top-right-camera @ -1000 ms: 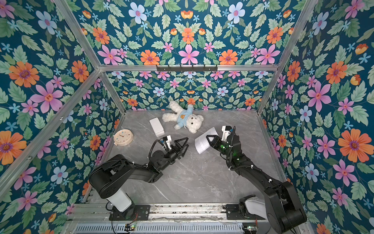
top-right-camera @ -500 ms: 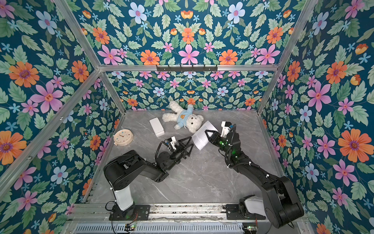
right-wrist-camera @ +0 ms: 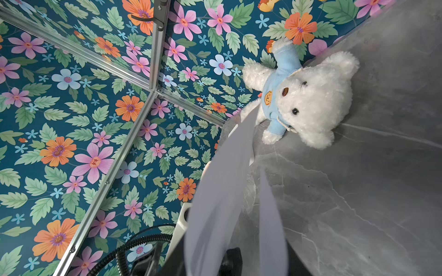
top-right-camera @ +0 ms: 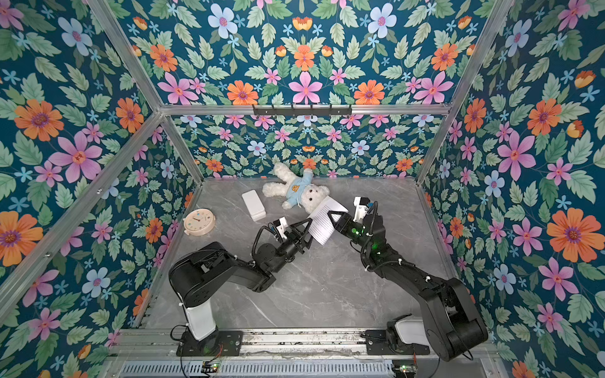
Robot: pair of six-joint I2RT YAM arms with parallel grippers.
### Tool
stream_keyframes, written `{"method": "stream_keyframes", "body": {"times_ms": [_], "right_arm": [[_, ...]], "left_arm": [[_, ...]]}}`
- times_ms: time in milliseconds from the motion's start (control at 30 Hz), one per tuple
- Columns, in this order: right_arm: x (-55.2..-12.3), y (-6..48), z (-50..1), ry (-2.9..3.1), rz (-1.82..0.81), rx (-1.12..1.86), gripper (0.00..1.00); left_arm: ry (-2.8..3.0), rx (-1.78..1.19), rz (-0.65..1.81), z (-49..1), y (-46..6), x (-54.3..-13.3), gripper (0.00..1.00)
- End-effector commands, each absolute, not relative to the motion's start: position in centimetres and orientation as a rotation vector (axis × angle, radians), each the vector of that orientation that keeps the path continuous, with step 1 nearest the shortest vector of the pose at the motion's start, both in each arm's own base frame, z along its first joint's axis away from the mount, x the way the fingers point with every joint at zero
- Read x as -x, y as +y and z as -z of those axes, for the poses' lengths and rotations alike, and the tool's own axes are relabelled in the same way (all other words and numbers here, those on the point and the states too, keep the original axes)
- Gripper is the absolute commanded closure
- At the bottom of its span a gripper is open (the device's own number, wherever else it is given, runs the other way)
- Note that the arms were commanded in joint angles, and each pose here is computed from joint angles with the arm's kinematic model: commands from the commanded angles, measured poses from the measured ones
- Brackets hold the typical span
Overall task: Fold the rectangular paper in half along the long edge
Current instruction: Pick up the paper from the center of the board.
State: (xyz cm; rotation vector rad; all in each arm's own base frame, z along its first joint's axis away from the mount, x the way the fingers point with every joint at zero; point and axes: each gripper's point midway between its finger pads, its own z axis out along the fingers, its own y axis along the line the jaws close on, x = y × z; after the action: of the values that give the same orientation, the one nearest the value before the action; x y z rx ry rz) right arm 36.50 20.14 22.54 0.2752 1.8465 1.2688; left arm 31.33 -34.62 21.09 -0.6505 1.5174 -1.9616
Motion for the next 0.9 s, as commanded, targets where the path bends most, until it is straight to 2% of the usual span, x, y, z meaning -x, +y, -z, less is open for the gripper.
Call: {"method": "stream_keyframes", "body": {"times_ms": [0,267,400,633,700,867], "right_arm": [[-36.5,20.3,-23.6,1.805,-1.293,-0.265,0.58],[-36.6,20.3,-23.2,1.816,-1.284,-0.28,0.58],[-36.6,20.1,-23.2,1.814,-1.275,-0.283,0.58],[-35.9,19.1,-23.1,1.832,-1.215,-0.285,0.5],[-35.6,18.7,-23.1,1.839,-1.192,-0.274,0.45],[-35.0,16.6,-23.2,1.848,-1.102,-0.275,0.21]], "left_arm": [[1.401,0.599,2.046,-23.8,-34.3,-30.7,0.32],[1.396,0.573,2.042,-24.3,-34.5,-30.7,0.55],[1.404,0.574,2.021,-23.9,-34.2,-30.6,0.71],[1.452,0.53,1.943,-23.1,-34.1,-30.6,0.97],[1.457,0.496,1.925,-23.4,-34.1,-30.6,1.0],[1.49,0.351,1.885,-24.2,-33.9,-30.8,1.0]]}}
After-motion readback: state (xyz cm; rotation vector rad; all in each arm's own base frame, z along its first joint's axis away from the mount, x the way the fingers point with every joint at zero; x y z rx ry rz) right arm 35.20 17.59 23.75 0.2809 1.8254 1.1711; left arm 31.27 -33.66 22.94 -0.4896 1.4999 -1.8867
